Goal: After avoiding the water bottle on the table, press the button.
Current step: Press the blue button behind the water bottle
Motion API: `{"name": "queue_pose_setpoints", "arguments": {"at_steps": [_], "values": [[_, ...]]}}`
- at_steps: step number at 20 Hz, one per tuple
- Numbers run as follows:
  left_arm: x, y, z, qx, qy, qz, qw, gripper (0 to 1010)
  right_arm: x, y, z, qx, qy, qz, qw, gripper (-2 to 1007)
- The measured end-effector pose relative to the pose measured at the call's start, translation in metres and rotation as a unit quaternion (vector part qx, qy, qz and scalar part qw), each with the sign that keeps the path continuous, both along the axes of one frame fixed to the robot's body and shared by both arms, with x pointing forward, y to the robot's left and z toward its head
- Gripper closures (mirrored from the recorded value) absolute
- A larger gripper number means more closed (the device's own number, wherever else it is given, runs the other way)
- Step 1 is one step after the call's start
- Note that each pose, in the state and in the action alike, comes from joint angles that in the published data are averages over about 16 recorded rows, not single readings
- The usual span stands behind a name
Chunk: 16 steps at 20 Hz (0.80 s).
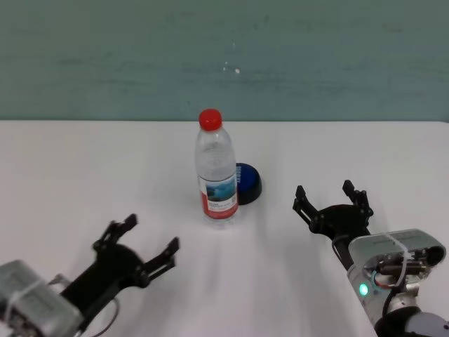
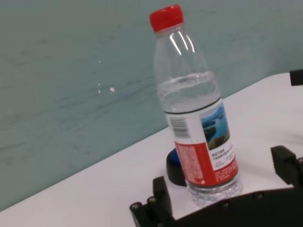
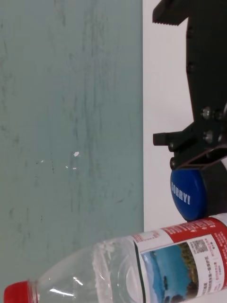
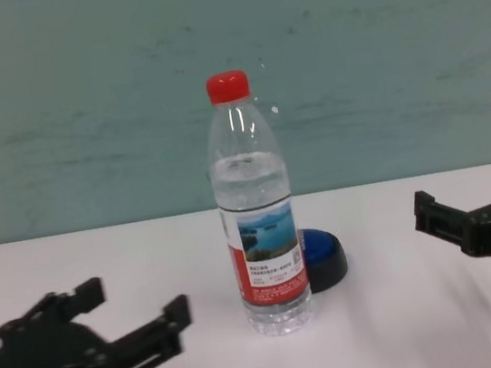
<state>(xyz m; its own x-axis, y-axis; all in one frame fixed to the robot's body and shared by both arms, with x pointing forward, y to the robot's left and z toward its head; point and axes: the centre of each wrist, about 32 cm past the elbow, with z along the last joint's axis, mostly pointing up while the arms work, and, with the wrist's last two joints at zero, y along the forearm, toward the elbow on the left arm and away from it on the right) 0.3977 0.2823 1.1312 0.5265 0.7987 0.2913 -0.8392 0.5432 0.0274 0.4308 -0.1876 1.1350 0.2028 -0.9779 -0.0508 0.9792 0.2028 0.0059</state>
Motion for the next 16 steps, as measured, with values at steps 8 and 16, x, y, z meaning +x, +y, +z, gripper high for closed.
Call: {"name": "queue_pose_setpoints", "arguments": {"at_steps": [8, 16], "values": [[0.0056, 0.0362, 0.0114, 0.022, -0.021, -0.009, 0.9995, 10, 0.0, 0.0, 0.0, 0.0, 0.0, 0.0, 1.0, 3], [0.0291, 0.0633, 0.0213, 0.038, -0.047, -0.012, 0.9981, 10, 0.0, 0.0, 0.0, 0.0, 0.0, 0.0, 1.0, 3]]}}
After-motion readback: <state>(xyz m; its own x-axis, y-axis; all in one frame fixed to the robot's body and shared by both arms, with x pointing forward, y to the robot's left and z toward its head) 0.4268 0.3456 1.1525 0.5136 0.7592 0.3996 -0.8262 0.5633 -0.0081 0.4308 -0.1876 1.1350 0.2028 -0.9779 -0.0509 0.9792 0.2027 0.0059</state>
